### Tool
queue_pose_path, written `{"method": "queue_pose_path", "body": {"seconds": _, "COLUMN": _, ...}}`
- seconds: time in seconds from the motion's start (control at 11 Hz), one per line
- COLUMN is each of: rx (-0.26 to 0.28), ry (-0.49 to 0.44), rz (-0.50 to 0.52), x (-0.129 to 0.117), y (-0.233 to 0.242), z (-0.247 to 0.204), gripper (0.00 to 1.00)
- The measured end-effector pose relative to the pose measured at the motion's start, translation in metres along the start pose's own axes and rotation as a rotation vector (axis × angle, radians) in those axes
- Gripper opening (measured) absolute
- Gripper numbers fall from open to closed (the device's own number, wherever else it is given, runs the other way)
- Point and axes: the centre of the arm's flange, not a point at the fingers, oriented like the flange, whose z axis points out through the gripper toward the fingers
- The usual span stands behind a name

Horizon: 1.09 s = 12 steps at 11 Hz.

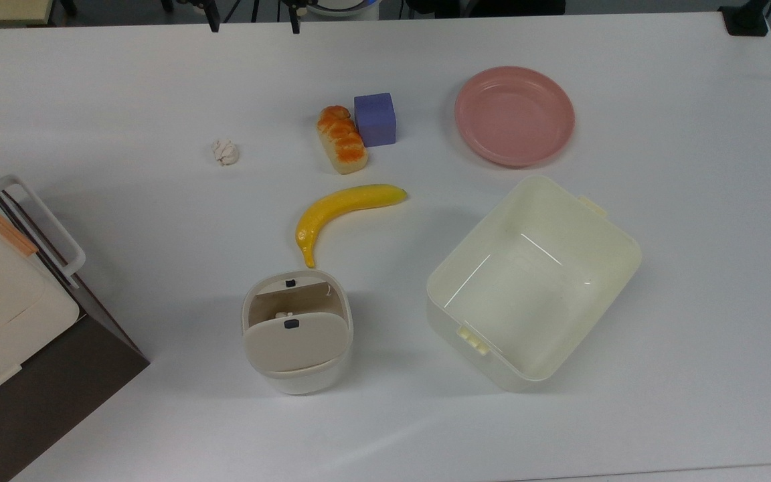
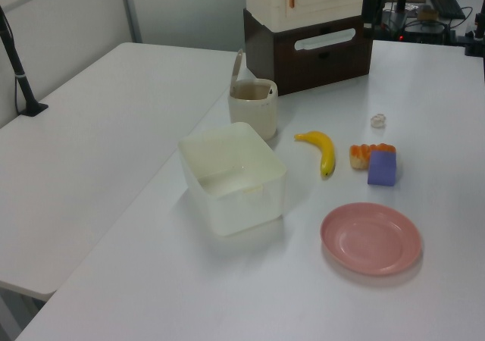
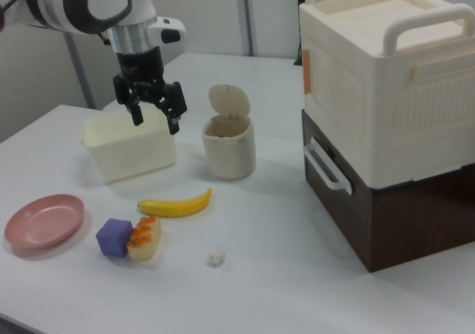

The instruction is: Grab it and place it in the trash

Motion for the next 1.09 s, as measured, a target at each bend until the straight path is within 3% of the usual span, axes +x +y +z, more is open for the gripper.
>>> {"method": "queue_pose_path", "body": {"seconds": 1.09, "rx": 0.003, "ry": -0.028, "rz": 0.001, "x": -0.0042, "y": 0.0103, "z": 0.0026, "gripper": 1.00}}
